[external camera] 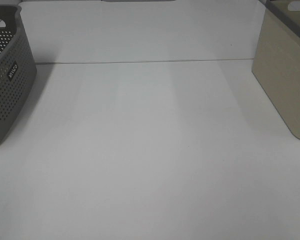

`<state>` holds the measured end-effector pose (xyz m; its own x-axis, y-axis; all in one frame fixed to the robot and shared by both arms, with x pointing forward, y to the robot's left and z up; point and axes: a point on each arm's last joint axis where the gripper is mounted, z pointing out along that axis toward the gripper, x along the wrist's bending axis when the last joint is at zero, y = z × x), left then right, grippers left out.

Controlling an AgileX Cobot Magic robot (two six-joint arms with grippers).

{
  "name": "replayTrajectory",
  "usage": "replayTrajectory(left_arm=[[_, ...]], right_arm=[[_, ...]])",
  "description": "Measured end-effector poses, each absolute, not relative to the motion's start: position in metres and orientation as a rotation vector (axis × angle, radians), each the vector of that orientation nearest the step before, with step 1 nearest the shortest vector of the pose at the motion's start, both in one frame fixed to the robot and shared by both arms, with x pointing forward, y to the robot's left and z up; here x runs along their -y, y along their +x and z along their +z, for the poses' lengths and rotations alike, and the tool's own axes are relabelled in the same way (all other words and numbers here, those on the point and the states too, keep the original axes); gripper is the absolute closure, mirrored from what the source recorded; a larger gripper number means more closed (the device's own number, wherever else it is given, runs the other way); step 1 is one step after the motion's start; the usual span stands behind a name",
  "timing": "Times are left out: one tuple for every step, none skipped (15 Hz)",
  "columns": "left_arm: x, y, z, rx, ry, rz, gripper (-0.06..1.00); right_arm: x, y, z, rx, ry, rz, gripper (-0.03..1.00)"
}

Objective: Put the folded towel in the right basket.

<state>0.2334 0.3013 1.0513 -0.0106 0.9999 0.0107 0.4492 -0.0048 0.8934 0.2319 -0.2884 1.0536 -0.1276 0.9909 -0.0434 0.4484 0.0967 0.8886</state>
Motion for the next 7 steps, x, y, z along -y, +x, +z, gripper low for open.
replayTrajectory(left_arm=[[-0.3013, 0.2334, 1.0513, -1.55, 1.544, 0.967, -0.03], [-0.3013, 0.2334, 1.0513, -1.55, 1.544, 0.967, -0.03], [-0.3013, 0.2334, 1.0513, -1.55, 1.544, 0.967, -0.03], [-0.3013, 0.2334, 1.0513, -1.55, 1.544, 0.967, -0.03], [-0.3013, 0.2334, 1.0513, -1.55, 1.544, 0.967, -0.03], [-0.3013, 0.2334, 1.0513, -1.55, 1.544, 0.967, -0.03], [-0.3013, 0.2334, 1.0513, -1.55, 1.544, 0.967, -0.03]], right_arm=[[0.2884, 0.2319, 1.0537, -1.672, 1.432, 0.978, 0.23], [0.2884, 0.2319, 1.0537, -1.672, 1.432, 0.978, 0.23], [0.2884, 0.2319, 1.0537, -1.672, 1.432, 0.978, 0.23], [0.2884, 0.2319, 1.0537, -1.672, 1.432, 0.978, 0.23], [0.2884, 0.2319, 1.0537, -1.672, 1.432, 0.978, 0.23], [0.2884, 0.2319, 1.0537, -1.672, 1.432, 0.978, 0.23], [0.2884, 0.2319, 1.0537, -1.672, 1.432, 0.978, 0.23]])
